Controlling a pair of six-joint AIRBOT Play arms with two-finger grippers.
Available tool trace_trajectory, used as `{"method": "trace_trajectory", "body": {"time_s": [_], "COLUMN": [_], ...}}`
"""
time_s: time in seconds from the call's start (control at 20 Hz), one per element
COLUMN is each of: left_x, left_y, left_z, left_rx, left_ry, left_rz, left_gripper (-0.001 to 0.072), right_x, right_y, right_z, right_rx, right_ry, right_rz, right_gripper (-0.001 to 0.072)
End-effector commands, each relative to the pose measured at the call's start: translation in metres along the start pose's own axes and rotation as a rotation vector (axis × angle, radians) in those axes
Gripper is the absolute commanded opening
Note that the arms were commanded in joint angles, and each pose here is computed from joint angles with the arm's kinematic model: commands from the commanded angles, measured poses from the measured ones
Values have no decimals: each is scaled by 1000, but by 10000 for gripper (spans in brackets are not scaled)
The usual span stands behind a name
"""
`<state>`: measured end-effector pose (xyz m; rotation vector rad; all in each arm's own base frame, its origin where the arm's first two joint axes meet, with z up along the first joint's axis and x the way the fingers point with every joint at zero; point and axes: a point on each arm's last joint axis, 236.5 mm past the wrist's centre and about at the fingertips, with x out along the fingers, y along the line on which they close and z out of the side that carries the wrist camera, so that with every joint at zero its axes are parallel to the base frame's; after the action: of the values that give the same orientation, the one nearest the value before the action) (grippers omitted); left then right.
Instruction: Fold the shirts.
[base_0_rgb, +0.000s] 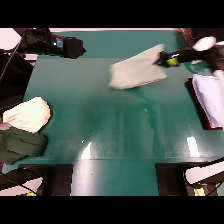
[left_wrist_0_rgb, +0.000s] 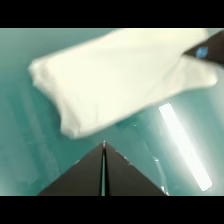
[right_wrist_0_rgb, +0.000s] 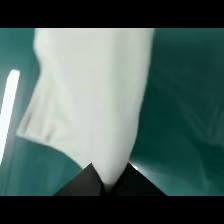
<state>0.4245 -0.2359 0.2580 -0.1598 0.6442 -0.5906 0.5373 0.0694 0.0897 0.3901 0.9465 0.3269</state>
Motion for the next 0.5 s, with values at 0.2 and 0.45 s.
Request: {"method": "trace_trajectory", "body": {"time_s": [0.2,0.45], "left_x": [5,5], "left_y": [-27,-27], "left_z": [-2,1], "left_rx": [14,8], "left_ry": [-4,-17], "left_rz": [-48,-47], "left_gripper": [25,25], "right_x": [-170,-208], "right_y": [-231,-262], "right_z": [27,32], "right_rx": [335,442], "right_ry": [-276,-393], "right_rz": [-334,-319], "right_gripper": [17,17]}}
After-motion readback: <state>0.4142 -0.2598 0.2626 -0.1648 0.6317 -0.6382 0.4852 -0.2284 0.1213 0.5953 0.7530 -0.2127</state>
